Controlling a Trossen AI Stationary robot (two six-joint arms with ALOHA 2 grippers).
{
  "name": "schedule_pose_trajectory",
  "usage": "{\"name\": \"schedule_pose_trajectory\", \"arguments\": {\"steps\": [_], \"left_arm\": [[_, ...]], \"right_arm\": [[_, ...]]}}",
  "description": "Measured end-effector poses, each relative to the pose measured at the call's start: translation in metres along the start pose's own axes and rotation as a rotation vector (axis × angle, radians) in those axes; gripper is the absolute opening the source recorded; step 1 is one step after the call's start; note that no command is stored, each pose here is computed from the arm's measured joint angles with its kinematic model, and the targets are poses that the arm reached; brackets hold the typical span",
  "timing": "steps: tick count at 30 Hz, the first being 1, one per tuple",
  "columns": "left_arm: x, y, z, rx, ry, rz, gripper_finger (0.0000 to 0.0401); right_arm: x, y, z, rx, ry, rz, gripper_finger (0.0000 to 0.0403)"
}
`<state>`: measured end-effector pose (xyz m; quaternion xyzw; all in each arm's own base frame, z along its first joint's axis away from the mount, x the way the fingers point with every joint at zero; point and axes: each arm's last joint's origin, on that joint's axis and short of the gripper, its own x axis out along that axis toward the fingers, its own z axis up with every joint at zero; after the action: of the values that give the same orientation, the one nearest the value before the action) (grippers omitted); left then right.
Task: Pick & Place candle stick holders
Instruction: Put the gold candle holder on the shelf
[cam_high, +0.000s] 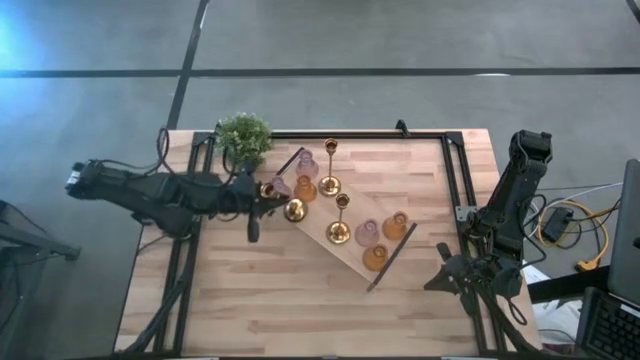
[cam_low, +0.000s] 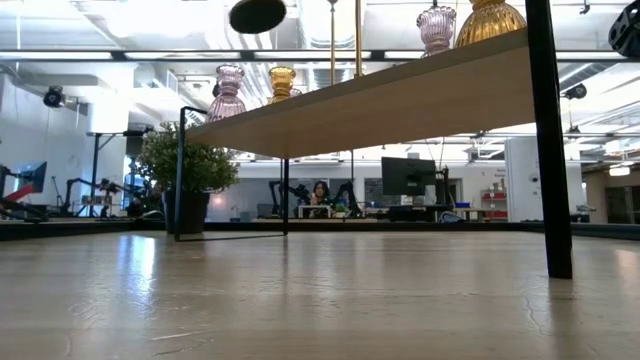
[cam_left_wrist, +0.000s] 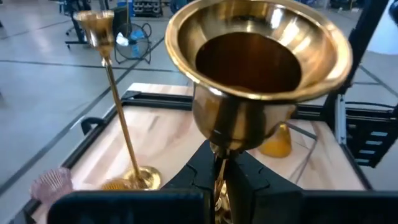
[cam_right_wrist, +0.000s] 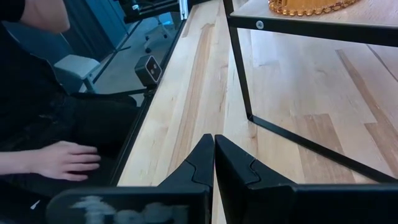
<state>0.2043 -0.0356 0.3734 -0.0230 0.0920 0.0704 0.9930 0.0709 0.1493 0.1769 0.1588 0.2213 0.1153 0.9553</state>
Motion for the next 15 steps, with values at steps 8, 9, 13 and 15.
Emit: {"name": "schedule_pose_trajectory", "arguments": {"steps": [8, 9, 13, 15], "left_arm": [[0.021, 0.013, 0.027, 0.063, 0.053, 0.000, 0.0018], [0.025, 0.014, 0.030, 0.067, 0.057, -0.010, 0.0018], [0.038, 0.021, 0.034, 0.085, 0.077, -0.054, 0.0018], [0.044, 0.026, 0.034, 0.085, 0.085, -0.075, 0.0018]], "right_arm": [[0.000, 0.000, 0.000, 0.000, 0.000, 0.000, 0.0008], [0.000, 0.000, 0.000, 0.000, 0.000, 0.000, 0.0008], [0.000, 0.000, 0.000, 0.000, 0.000, 0.000, 0.0008], [0.000, 0.000, 0.000, 0.000, 0.000, 0.000, 0.0008]]}}
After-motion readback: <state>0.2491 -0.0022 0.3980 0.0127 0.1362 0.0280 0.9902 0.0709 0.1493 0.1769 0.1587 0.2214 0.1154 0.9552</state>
